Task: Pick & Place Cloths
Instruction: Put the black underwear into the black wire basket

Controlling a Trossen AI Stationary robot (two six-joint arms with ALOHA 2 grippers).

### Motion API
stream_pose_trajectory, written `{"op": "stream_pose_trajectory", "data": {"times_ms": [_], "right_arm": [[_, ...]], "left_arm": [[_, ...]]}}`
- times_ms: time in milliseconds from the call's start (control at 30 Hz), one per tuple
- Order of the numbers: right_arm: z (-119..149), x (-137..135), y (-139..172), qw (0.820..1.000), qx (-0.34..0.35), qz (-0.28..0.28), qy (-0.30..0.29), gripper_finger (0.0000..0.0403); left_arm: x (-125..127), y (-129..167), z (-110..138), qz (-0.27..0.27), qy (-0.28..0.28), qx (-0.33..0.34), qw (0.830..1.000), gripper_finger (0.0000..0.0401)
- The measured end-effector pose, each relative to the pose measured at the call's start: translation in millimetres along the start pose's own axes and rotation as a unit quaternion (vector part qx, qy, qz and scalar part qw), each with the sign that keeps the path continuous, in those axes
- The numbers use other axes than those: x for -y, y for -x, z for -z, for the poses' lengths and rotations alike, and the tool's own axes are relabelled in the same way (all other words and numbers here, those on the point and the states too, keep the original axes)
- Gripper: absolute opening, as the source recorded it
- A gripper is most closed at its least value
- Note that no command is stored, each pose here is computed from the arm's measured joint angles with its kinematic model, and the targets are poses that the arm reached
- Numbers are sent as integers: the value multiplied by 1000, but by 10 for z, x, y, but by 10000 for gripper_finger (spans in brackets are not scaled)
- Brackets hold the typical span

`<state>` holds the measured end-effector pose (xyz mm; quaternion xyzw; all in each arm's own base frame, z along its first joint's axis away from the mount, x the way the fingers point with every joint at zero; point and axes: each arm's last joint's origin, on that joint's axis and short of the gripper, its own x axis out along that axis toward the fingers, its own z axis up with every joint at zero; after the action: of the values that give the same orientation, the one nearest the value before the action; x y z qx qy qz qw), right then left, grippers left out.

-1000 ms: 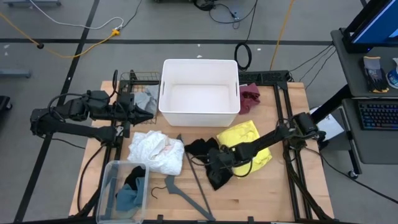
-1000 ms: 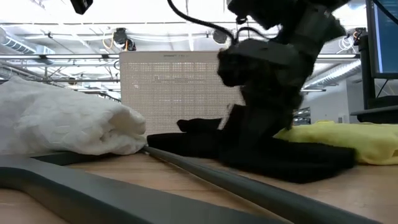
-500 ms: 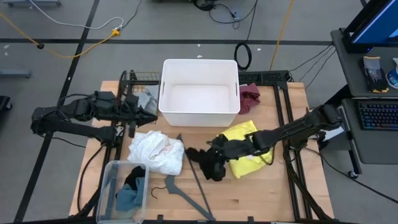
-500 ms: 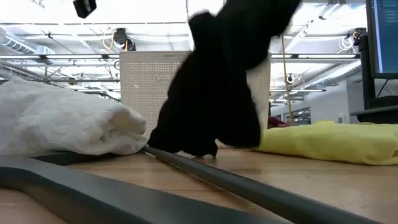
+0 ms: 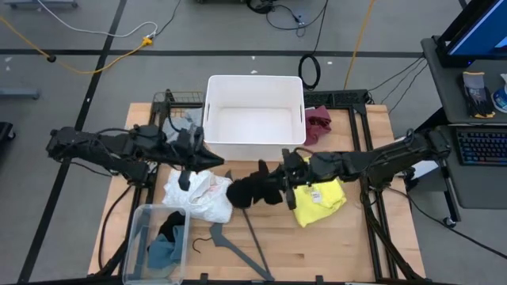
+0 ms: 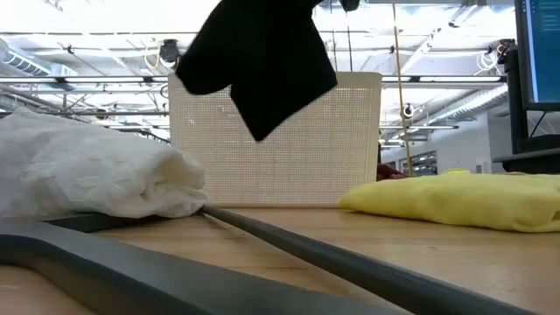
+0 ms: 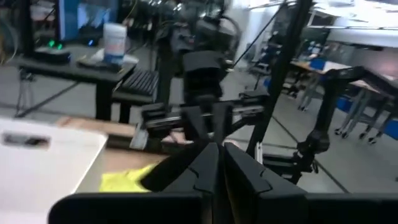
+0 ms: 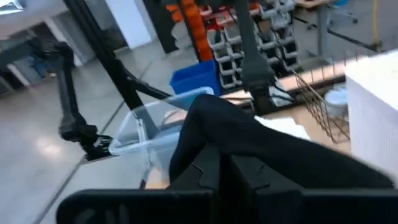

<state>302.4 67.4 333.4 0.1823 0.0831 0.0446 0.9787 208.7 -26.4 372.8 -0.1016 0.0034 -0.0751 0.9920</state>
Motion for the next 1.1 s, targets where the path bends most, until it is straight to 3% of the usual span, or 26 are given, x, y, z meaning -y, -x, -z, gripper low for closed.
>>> {"op": "stream_pose_trajectory", "data": {"times_ms": [200,500,800,1100], "right_arm": [[-198,71,94,998,31,-61,2,0],[-363,178,140,985,40,-163,-32,0],[-399,283,148,983,29,-179,-36,0],[-454,413,159,985,38,-167,-25,0]], "left_arm": [[86,-290,79,26,-9,28,999,75],[46,-618,242,-20,-15,49,998,198],[69,-868,391,-11,29,76,997,287],[211,-931,476,6,82,77,994,314]]}}
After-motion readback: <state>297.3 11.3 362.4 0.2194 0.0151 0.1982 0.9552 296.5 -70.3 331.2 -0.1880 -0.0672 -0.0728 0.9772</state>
